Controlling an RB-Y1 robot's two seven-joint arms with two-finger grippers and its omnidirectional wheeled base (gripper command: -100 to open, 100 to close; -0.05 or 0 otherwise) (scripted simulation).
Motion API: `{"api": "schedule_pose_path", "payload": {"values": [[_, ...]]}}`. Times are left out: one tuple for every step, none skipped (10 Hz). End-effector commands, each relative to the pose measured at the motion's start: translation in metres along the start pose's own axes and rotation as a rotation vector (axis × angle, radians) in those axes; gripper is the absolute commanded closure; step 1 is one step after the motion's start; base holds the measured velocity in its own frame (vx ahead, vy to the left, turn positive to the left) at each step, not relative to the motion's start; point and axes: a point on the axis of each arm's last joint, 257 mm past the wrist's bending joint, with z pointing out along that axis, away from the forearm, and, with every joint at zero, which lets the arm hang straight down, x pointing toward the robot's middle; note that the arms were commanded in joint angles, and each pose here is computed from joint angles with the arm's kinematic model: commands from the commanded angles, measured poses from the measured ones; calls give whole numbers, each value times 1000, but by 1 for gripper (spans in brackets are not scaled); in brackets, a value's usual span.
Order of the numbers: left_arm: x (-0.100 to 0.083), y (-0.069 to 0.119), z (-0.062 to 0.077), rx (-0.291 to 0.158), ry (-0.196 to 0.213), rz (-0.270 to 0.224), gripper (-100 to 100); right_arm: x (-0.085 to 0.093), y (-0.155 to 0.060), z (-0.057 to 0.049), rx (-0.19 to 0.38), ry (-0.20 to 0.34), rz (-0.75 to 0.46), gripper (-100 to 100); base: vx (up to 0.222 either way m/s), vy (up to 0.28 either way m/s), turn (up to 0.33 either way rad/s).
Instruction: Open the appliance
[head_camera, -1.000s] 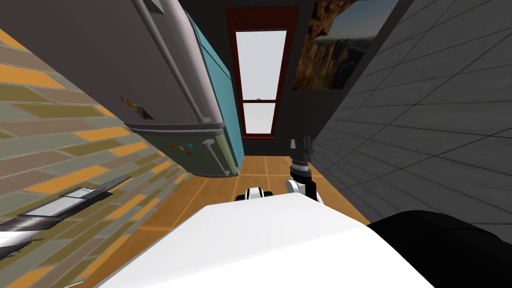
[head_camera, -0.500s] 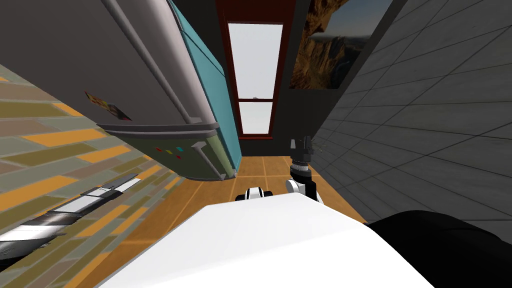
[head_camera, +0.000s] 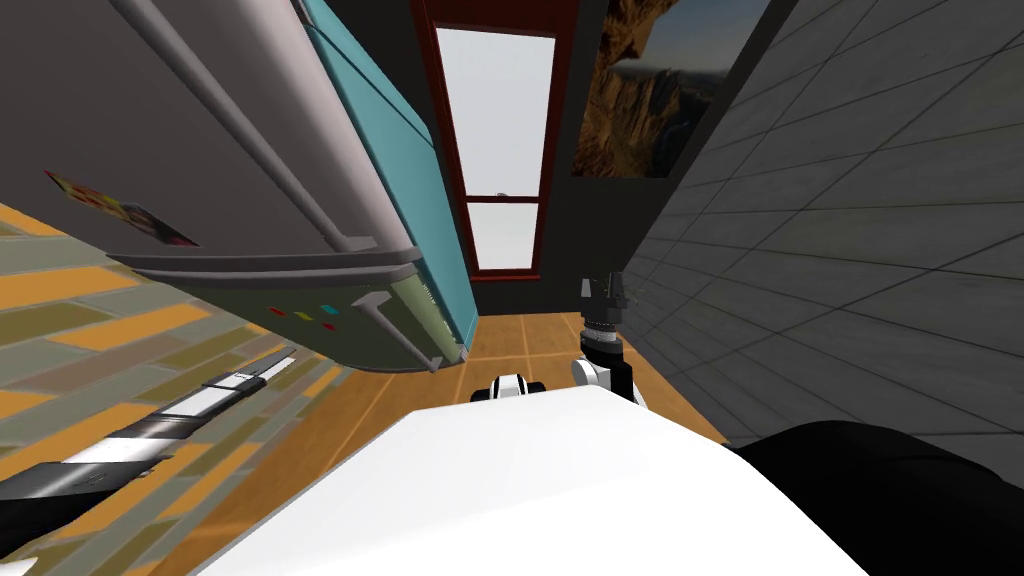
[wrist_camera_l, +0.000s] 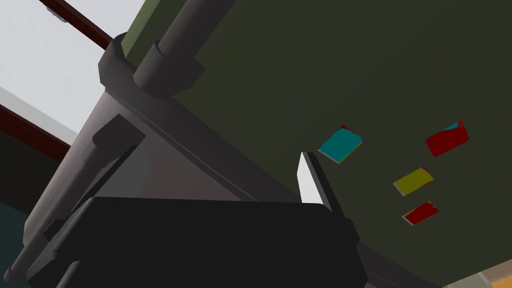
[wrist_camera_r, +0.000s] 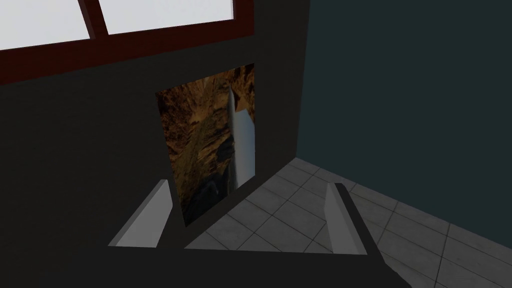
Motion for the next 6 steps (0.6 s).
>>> {"api": "schedule_pose_path", "payload": {"values": [[13,8,4,-20,-4,20,-100,0,0,0,0,0,0,0,98,-61,-84],[19,12,7,-30,-5,31,-100,0,0,0,0,0,0,0,107,-64,-93],[24,16,9,-38,-5,38,-100,0,0,0,0,0,0,0,115,-71,-94],[30,19,11,-46,-5,46,-100,0,0,0,0,0,0,0,105,-71,-72],[35,22,14,-53,-4,55,-100,0,0,0,0,0,0,0,96,-62,-71],[39,24,16,-58,-3,63,-100,0,0,0,0,0,0,0,97,-49,-85]]}}
